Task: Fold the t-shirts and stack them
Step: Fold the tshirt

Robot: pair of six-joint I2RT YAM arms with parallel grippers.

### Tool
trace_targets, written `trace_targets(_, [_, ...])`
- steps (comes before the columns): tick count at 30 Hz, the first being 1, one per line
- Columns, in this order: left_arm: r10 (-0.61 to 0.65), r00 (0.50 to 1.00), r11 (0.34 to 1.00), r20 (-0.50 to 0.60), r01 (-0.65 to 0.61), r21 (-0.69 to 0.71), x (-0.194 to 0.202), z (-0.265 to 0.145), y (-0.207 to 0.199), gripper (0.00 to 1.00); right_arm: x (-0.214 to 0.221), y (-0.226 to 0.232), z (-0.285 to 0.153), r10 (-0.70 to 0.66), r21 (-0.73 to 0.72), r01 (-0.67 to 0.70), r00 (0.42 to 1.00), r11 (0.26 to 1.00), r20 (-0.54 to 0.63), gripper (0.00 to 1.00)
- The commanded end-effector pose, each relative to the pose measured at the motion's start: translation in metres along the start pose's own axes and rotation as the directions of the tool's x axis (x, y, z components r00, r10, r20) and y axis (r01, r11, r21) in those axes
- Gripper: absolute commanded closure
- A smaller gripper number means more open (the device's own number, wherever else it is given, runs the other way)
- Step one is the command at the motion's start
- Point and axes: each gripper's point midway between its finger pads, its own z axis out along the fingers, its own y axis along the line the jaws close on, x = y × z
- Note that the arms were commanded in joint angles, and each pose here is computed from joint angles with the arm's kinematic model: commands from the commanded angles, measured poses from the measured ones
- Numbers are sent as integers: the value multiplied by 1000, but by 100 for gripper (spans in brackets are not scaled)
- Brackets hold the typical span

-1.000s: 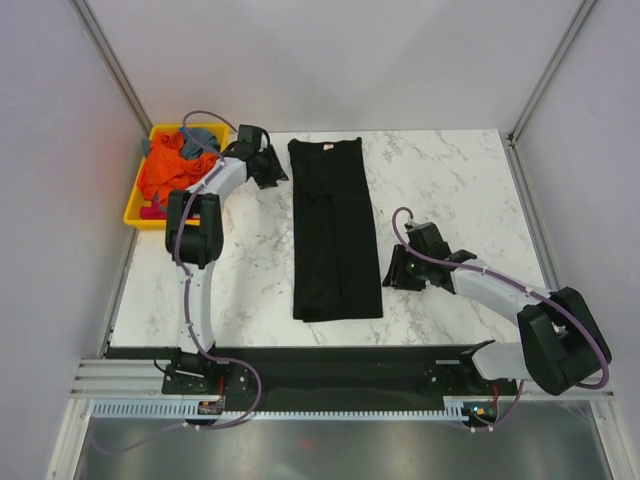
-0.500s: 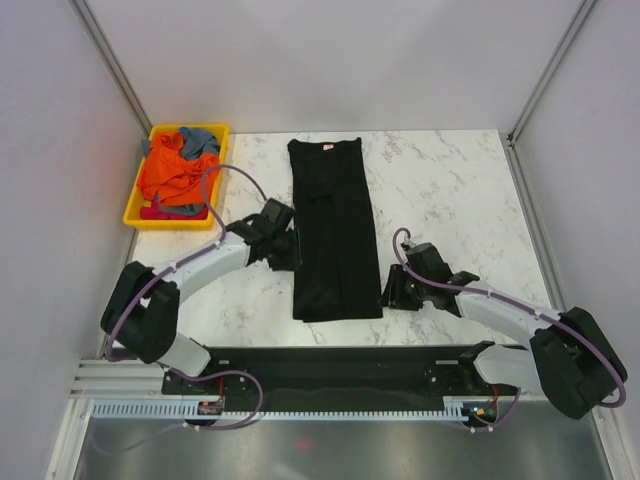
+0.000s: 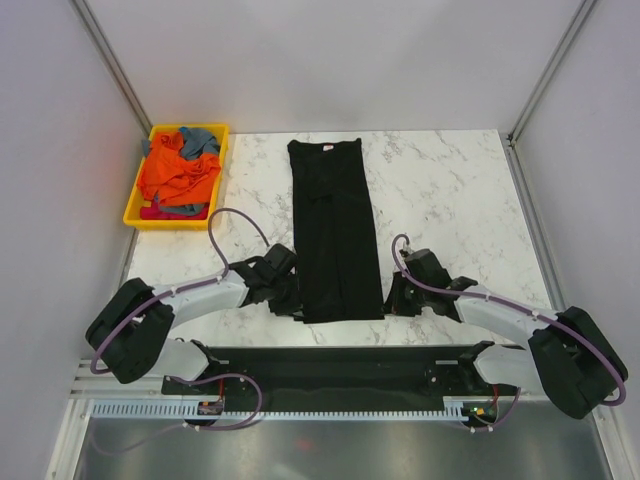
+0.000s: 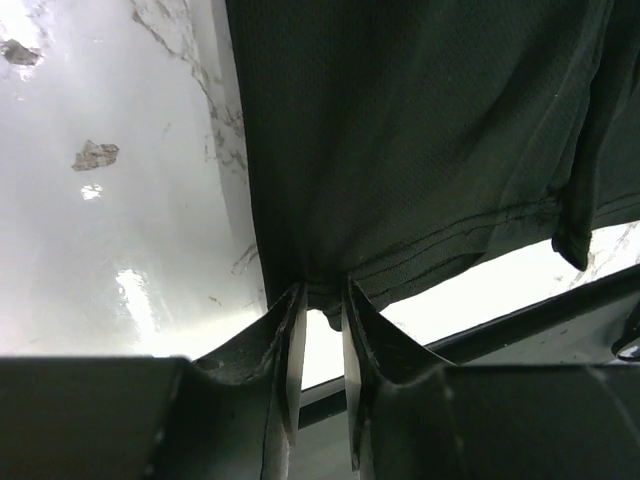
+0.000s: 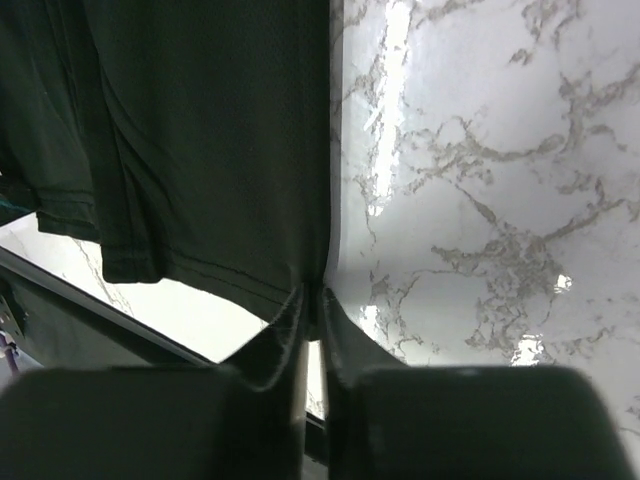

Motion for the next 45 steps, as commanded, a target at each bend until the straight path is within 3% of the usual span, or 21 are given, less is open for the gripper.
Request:
trace_targets(1, [-12,999,994,35,16,-113,2,-1,14,72,9,-7,0,14,26,-13,1000,1000,-12,90])
trace_targets(4, [22,999,992,47,-17,-122,3,-9,8,62,10,-7,-1,24,26,-24,1000,999,-2,99])
trace_targets(7, [13,999,994,47,-8,-111,5,-10,5,56,9,-6,-1,25,28,-26,1000,999,8,100])
trace_targets(14, [-42,999,994,28,44,-97,14,-5,7,53,11,1,-3,24,18,-25,1000,1000,13,100])
trace_targets(28, [-61,995,998,83,58,39,11,-36,-15,46,14,5,-7,30,14,-31,999,999,36,100])
trace_targets(35, [-69,993,993,99,78,-93,14,-25,16,49,14,9,-7,30,10,-31,999,999,41,100])
trace_targets(42, [-82,994,991,75,89,-99,18,-14,17,54,12,13,-8,36,7,-37,998,999,50,100])
trace_targets(45, [-98,994,993,56,102,-57,21,-6,10,68,12,14,-8,37,7,-38,998,999,53,100])
